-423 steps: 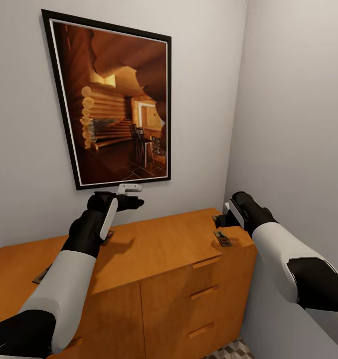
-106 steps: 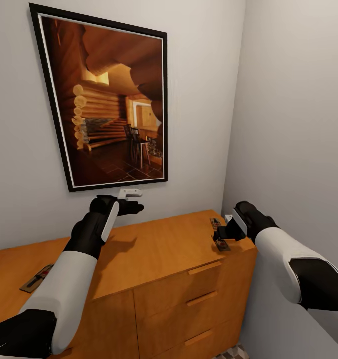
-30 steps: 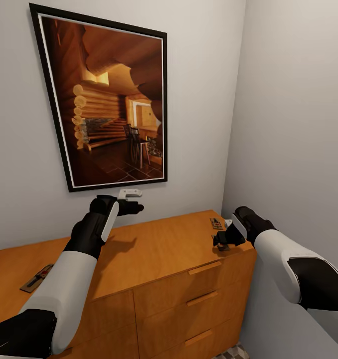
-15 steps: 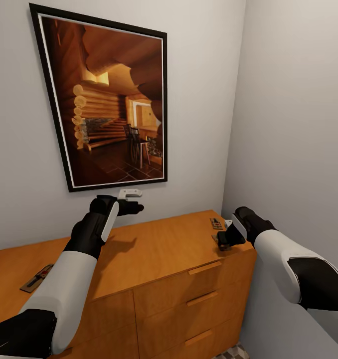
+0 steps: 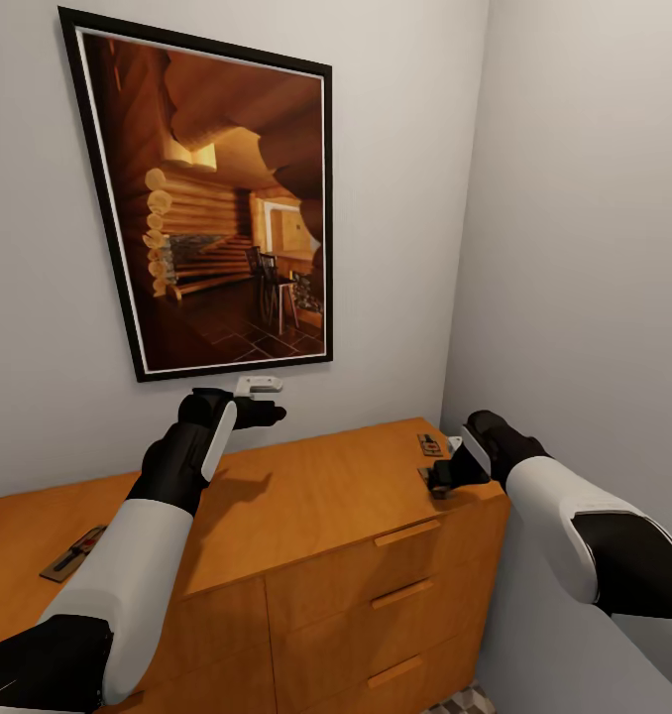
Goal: Take the four mousetraps from the cabinet in the bathroom and place them on the bathroom floor. Make sure all four end up on the same floor surface, and ensure that at least two of them are either under or directly next to the same bathroom sink.
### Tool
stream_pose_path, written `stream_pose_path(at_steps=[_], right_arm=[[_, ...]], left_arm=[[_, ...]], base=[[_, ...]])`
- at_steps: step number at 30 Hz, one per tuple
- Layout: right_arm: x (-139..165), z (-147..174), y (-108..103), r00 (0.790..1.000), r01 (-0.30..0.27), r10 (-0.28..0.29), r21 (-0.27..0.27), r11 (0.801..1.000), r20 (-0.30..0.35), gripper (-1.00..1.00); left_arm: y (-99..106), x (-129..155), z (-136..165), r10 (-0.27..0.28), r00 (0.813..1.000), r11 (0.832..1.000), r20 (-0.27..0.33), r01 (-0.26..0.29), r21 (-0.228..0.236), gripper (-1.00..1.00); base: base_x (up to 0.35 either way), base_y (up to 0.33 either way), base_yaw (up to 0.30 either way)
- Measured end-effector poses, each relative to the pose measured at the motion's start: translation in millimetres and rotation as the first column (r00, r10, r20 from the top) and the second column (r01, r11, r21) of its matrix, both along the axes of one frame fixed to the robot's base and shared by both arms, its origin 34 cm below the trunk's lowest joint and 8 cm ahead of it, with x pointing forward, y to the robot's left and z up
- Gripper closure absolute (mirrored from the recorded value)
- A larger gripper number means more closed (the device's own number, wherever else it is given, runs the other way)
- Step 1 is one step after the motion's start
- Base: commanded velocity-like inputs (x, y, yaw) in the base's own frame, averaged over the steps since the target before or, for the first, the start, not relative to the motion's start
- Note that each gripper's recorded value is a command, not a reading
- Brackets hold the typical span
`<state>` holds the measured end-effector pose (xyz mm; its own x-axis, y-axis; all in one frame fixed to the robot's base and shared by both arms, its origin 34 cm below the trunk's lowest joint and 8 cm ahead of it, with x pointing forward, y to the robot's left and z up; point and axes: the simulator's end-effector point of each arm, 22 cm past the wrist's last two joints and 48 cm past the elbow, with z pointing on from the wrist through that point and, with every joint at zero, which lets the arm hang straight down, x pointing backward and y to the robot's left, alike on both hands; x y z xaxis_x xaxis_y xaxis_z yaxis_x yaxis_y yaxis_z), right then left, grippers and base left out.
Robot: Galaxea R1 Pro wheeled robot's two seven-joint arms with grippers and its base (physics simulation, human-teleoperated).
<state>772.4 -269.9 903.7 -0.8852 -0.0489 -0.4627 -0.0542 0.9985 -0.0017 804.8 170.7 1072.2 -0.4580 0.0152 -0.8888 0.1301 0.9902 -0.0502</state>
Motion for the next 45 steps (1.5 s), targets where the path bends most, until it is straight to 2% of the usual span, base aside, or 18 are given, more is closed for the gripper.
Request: stream_pose_path(at_steps=[13,15,16,17,20,21,24,28,34,45], right_arm=[[-3.2,0.6,0.1,1.0,0.014,-0.013,0.038,0.999,-0.017,1.0],[-4.5,3.0,-5.2,1.0,0.016,-0.016,0.019,1.0,-0.025,1.0],[-2.2,8.6,-5.7,1.0,0.017,-0.016,0.017,1.0,-0.015,1.0],[6.4,24.2,-4.8,1.0,0.013,-0.014,0.018,1.0,0.028,1.0],[20.3,52.4,-3.2,0.995,0.006,-0.008,0.016,1.0,0.103,1.0],[27.7,70.6,-1.8,0.989,0.002,-0.004,0.016,1.0,0.15,1.0],[38.9,103.5,-0.8,0.973,-0.004,0.0,0.014,1.0,0.233,1.0],[46.1,131.6,0.1,0.954,-0.008,0.004,0.012,1.0,0.301,1.0],[49.4,148.4,1.2,0.941,-0.011,0.006,0.011,1.0,0.34,1.0],[50.2,152.4,1.0,0.937,-0.011,0.01,0.001,1.0,0.349,1.0]], left_arm=[[-1.7,-0.1,0.1,-0.002,1.0,1.0,0.0,0.002,-0.002,-1.0],[-1.9,0.0,-0.1,-0.003,1.0,1.0,0.0,0.003,-0.001,-1.0],[-2.0,-0.1,0.0,-0.003,1.0,1.0,0.0,0.003,-0.001,-1.0],[-1.9,-0.1,0.0,-0.003,1.0,1.0,0.0,0.003,-0.002,-1.0],[-1.7,-0.1,0.0,-0.002,1.0,1.0,0.0,0.002,-0.002,-1.0],[-1.6,-0.1,0.1,-0.002,1.0,1.0,0.0,0.002,-0.002,-1.0],[-1.5,-0.1,0.3,-0.002,1.0,1.0,0.0,0.002,-0.002,-1.0],[-1.4,0.0,0.2,-0.002,1.0,1.0,0.0,0.002,-0.002,-1.0],[-1.8,0.0,0.0,-0.002,1.0,1.0,0.0,0.002,-0.002,-1.0],[-1.2,0.1,-0.1,-0.001,1.0,1.0,0.0,0.001,-0.002,-1.0]], base=[[0.0,0.0,0.0],[0.0,0.0,0.0],[0.0,0.0,0.0],[0.0,0.0,0.0],[0.0,0.0,0.0],[0.0,0.0,0.0],[0.0,0.0,0.0],[0.0,0.0,0.0],[0.0,0.0,0.0],[0.0,0.0,0.0]])
